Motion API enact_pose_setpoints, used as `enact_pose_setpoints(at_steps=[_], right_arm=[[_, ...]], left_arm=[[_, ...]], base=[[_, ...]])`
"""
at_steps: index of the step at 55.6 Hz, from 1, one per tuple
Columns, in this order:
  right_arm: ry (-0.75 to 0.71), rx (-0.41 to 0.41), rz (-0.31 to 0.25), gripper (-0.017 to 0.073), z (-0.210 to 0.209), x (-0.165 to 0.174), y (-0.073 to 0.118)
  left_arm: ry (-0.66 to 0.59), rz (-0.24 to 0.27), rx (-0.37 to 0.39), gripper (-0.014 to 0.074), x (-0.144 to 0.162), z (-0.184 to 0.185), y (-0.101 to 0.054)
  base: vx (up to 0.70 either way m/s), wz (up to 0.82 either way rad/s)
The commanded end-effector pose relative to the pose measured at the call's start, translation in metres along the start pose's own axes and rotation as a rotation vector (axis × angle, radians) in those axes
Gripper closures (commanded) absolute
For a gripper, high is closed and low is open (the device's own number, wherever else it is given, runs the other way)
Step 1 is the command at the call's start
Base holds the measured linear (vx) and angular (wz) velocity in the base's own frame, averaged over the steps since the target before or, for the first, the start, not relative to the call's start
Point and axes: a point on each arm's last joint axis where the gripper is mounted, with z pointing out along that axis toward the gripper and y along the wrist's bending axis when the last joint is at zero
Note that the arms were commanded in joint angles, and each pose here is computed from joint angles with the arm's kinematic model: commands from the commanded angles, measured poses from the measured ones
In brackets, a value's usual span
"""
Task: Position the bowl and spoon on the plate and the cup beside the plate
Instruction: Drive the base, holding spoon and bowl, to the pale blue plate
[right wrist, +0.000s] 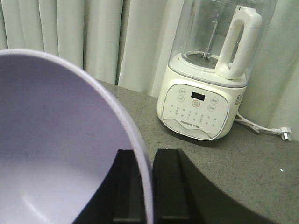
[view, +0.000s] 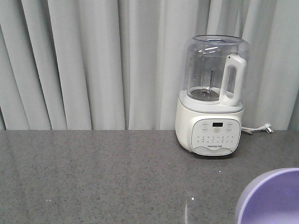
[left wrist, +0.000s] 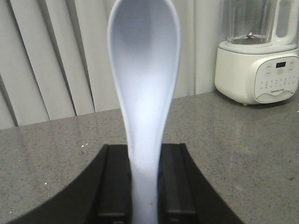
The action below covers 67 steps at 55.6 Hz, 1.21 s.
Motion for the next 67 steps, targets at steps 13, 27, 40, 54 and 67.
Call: enact_pose_setpoints(at_steps=[13,27,40,54,67], right_arm=[[-0.110,0.046,0.017,0.0568,-0.0067,-0.0148,-0.0037],[-0.110,0.045,0.018,0.0568,-0.0067,-0.0148,-0.0036],[-0.110,0.045,0.018,0.0568,-0.0067,-0.0148,-0.0036],[-0.110,0.045,0.018,0.0568,-0.0067,-0.0148,-0.0036],[-0.110,0.045,0.018,0.0568,-0.0067,-0.0148,-0.0036]], left_arm=[[-0.078,-0.016,-0.007,0.0594,-0.0100,0.0005,0.0011],[-0.078,-0.016,-0.007,0.0594,-0.0100,0.0005,0.0011],[-0.078,-0.016,-0.007,0.0594,-0.0100,0.0005,0.0011],[-0.077,-0.016,-0.007,0.0594,-0.0099,0.0005,0.0011],[-0.076,-0.016,-0.006,0.0594,-0.0098,0.0006,0.0011]], base=[[0.00,0.00],[0.00,0.00],[0.00,0.00],[0.00,-0.01],[-0.03,-0.12]])
